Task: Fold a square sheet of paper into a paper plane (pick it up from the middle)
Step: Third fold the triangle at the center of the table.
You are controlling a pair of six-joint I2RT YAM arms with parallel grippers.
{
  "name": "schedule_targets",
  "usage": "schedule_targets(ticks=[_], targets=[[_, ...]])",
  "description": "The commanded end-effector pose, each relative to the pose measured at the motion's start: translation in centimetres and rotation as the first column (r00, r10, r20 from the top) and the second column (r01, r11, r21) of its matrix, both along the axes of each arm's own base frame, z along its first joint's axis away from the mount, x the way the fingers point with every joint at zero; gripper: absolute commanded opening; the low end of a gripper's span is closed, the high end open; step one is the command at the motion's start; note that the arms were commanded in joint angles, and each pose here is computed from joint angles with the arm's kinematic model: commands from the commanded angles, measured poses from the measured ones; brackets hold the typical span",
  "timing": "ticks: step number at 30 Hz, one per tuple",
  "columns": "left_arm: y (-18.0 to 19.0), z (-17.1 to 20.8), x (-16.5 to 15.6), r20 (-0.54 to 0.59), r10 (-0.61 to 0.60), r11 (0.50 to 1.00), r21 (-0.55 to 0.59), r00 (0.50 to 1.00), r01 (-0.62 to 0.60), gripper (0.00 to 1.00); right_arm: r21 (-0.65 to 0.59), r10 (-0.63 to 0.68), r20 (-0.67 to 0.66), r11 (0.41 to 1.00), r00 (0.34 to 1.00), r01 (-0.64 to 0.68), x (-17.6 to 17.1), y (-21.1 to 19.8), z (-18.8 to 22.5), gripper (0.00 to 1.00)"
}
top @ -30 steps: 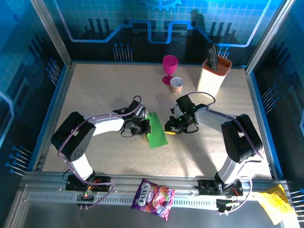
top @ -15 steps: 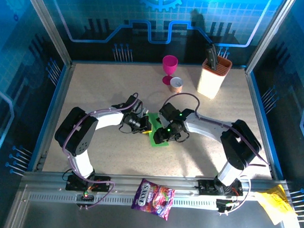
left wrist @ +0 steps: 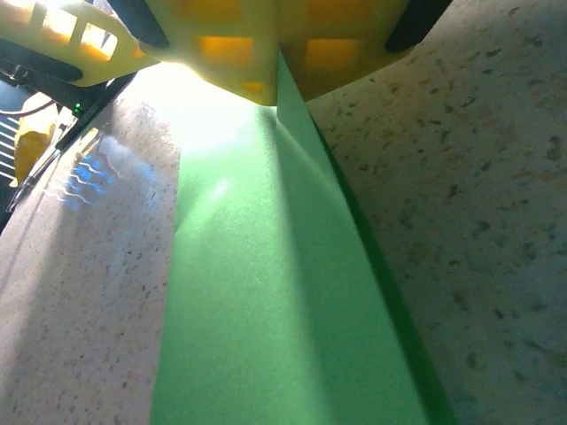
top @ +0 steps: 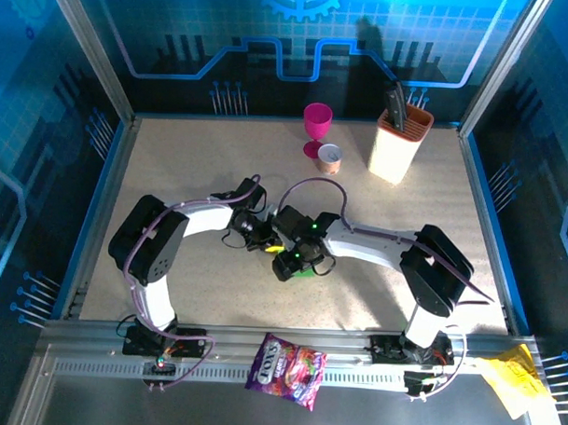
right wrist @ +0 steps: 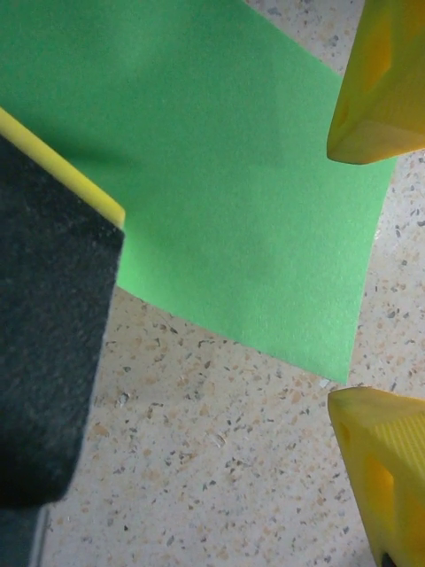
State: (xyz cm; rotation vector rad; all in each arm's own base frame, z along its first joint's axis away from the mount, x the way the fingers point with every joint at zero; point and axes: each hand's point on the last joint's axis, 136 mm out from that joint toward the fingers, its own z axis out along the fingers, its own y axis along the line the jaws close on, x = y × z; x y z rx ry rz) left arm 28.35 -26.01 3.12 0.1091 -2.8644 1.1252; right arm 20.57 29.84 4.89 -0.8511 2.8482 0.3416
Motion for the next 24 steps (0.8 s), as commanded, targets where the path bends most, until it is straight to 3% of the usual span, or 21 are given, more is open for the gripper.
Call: schedule_targets(ticks=[1, 9, 18, 24], targets=[[-0.6, 0.6, -0.2, -0.011, -0.026, 0.999, -0.039, 1.0, 0.026, 0.0, -0.05, 0.033, -0.002, 0.998, 0.999, -0.033, -0.8, 0.2, -0.8, 0.67], [-0.6, 0.4, -0.3, -0.021, -0.029, 0.999, -0.045, 0.999, 0.028, 0.0, -0.05, 0.07, 0.046, 0.996, 0.997, -0.068, -1.6, 0.9, -0.3, 0.67], [-0.6, 0.2, -0.5, -0.033, -0.032, 0.998, -0.049, 0.999, 0.031, 0.0, 0.037, 0.009, 0.193, 0.999, 0.981, -0.017, -1.1, 0.0, 1.5, 0.64], [-0.6, 0.1, -0.7, -0.041, -0.04, 0.998, -0.052, 0.998, 0.038, 0.0, 0.042, 0.03, 0.18, 0.998, 0.983, -0.038, -1.1, 1.0, 1.0, 0.64]])
